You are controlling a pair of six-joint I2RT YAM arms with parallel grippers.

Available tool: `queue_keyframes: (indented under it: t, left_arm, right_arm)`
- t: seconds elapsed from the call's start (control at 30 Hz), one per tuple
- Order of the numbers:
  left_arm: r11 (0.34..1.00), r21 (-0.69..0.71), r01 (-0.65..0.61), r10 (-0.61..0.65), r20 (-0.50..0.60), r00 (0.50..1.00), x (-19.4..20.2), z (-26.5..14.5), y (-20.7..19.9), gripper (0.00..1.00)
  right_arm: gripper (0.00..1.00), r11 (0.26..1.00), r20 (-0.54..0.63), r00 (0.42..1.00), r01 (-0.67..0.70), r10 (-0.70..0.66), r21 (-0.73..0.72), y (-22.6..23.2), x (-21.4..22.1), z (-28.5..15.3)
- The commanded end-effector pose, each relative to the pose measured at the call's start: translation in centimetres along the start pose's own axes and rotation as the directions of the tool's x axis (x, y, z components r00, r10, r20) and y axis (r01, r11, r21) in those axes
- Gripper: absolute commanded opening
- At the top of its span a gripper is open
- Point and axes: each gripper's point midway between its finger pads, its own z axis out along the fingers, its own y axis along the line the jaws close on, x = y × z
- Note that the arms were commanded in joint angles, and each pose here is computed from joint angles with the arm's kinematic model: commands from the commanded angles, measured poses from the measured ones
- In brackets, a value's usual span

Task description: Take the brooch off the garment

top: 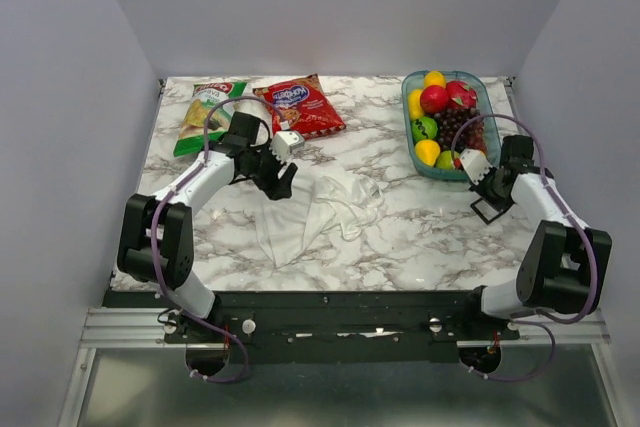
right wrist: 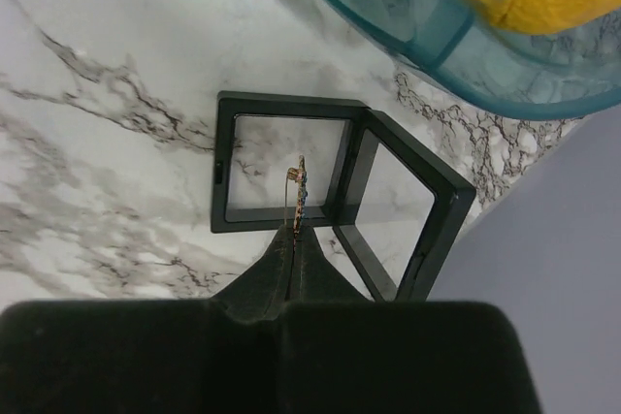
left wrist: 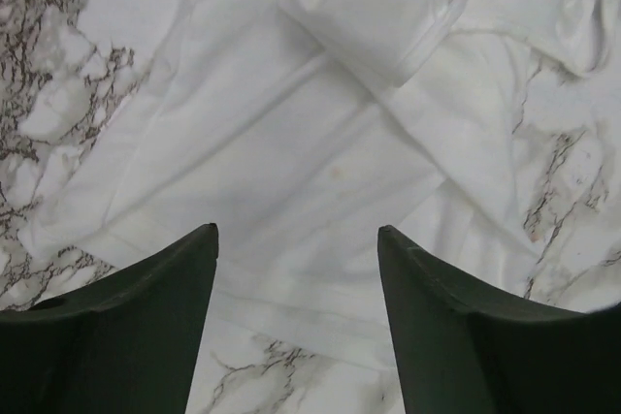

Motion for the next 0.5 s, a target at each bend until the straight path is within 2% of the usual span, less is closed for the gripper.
queue_keyframes:
  t: [0.0, 0.47]
  left_arm:
    - [0.999, 0.051, 0.008, -0.013, 0.093, 0.996, -2.8, -0.5, -1.2, 0.77]
    - [0.998, 0.058, 0.040, -0.043, 0.059, 0.997, -1.8, 0.0, -1.2, 0.75]
  right_arm:
    - [0.00, 0.984, -0.069, 0.991, 0.121, -0.113, 0.128, -3.0, 1.0, 1.0]
    - [0.00, 0.989, -0.082, 0.993, 0.091, -0.082, 0.120, -3.5, 1.0, 2.9]
